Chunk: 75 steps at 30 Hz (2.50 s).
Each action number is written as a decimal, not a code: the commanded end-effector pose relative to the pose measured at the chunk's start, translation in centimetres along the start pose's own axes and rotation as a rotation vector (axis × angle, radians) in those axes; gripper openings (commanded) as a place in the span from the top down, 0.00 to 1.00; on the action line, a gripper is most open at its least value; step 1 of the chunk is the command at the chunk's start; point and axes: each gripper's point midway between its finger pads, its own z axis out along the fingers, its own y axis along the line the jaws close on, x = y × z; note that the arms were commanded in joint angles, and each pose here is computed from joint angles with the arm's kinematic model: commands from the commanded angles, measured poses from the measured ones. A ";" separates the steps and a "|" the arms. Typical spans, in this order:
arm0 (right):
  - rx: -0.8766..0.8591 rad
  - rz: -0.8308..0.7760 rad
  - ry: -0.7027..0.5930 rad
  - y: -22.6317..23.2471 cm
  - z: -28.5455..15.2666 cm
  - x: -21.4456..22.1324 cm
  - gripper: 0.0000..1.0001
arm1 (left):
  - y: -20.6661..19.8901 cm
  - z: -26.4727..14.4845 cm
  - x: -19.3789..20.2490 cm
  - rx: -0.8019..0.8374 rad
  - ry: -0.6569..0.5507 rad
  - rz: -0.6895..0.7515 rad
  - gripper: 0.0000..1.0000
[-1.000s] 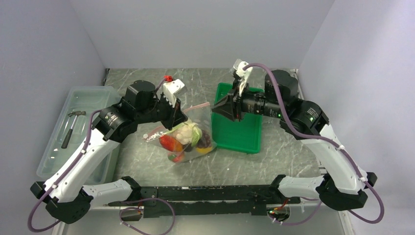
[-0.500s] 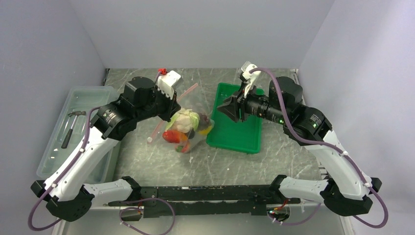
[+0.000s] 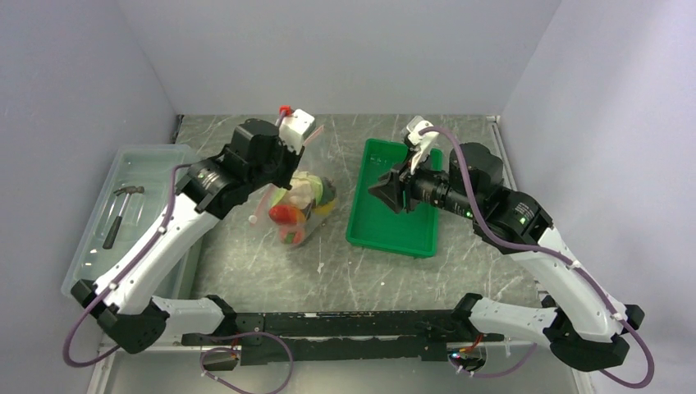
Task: Place the food in the zip-top bag and seal the zipper
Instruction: Place the zipper food storage bag at the center of the board.
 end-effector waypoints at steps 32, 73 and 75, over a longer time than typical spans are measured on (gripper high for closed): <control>0.012 0.011 -0.058 -0.3 -1.4 1.9 0.58 | 11.7 11.4 1.8 -0.273 -0.005 0.074 1.00; 0.140 0.069 -0.018 -2.7 -0.7 5.8 0.31 | -6.9 6.7 14.8 0.137 0.196 -0.264 0.78; 0.139 0.074 -0.016 -2.7 -0.5 6.0 0.30 | -7.5 6.3 14.5 0.157 0.183 -0.265 0.73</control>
